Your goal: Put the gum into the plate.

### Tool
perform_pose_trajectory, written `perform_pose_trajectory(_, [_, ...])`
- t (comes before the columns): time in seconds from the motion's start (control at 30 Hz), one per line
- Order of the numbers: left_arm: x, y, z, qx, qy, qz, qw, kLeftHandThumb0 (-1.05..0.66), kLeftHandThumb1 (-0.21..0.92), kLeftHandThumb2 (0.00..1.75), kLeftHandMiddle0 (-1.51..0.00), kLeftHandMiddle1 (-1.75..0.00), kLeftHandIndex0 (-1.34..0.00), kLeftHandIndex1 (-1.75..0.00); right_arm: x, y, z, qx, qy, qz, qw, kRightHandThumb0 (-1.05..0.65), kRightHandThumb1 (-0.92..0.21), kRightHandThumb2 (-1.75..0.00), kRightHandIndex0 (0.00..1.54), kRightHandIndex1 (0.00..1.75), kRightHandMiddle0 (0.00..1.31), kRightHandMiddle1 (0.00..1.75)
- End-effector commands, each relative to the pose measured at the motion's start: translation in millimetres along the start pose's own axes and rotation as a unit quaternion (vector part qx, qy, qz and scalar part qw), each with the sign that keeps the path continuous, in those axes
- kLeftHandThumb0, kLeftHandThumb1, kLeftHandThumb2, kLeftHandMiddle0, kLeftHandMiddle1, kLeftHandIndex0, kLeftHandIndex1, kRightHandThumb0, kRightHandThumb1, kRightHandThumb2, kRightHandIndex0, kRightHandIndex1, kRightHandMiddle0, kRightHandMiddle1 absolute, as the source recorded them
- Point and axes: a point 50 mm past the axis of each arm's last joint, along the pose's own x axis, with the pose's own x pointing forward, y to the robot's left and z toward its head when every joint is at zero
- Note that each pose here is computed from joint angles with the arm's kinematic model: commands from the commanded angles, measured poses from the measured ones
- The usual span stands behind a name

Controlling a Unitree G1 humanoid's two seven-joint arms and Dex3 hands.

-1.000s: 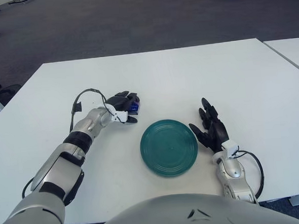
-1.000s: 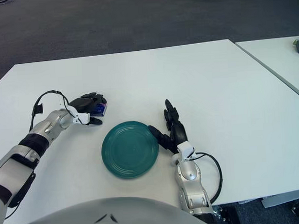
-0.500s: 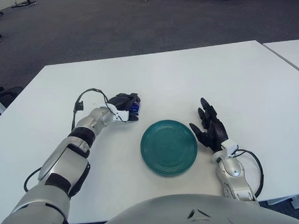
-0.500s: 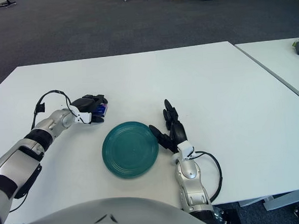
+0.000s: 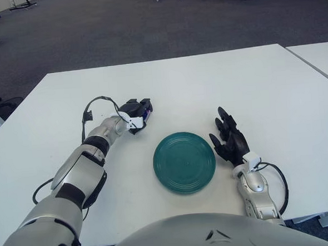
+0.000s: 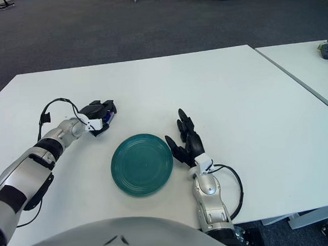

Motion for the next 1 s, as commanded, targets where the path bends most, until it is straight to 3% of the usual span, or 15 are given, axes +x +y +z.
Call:
perform_pose_trajectory(0.0, [-22.7, -67.5, -16.3, -0.039, 0.032, -0.135, 0.990, 0.00, 0.13, 1.49, -0.79, -1.59, -0.55, -1.75, -12.9, -6.3, -29.4, 0.005, 0.084, -0.011, 0.996, -0.86, -0.92, -0.47, 0.22, 0.03, 0.00, 0.24])
perform_pose_trajectory(0.57, [-22.6, -55.3, -18.0, -0.050, 0.021, -0.097, 0.994, 0.00, 0.14, 1.47, -0.79, -1.58, -0.53, -1.75, -8.2, -11.8, -35.8, 0.006, 0.091, -0.038, 0.995, -0.85, -0.92, -0.55, 0.29, 0.02, 0.00, 0.33])
perform_pose_trajectory(0.77, [-22.2, -13.4, -22.2, -0.042, -0.010, -0.050, 0.998, 0.00, 0.17, 1.43, -0.78, -1.57, -0.51, -1.75, -7.0, -11.5, -36.9, 0.001, 0.091, -0.035, 0.995, -0.88, -0.92, -0.60, 0.29, 0.02, 0.00, 0.33])
perform_pose_trajectory(0.83, [-24.8, 13.7, -21.2, -0.043, -0.035, -0.020, 0.998, 0.00, 0.18, 1.43, -0.77, -1.58, -0.50, -1.75, -6.7, -10.9, -36.8, 0.005, 0.090, -0.033, 0.995, -0.88, -0.92, -0.60, 0.29, 0.02, 0.00, 0.33])
perform_pose_trajectory(0.97, [-33.0, 46.3, -16.8, -0.035, -0.063, 0.024, 0.997, 0.00, 0.18, 1.44, -0.76, -1.61, -0.50, -1.75, -6.7, -10.4, -37.0, 0.009, 0.094, -0.030, 0.995, -0.87, -0.92, -0.60, 0.28, 0.01, 0.00, 0.32])
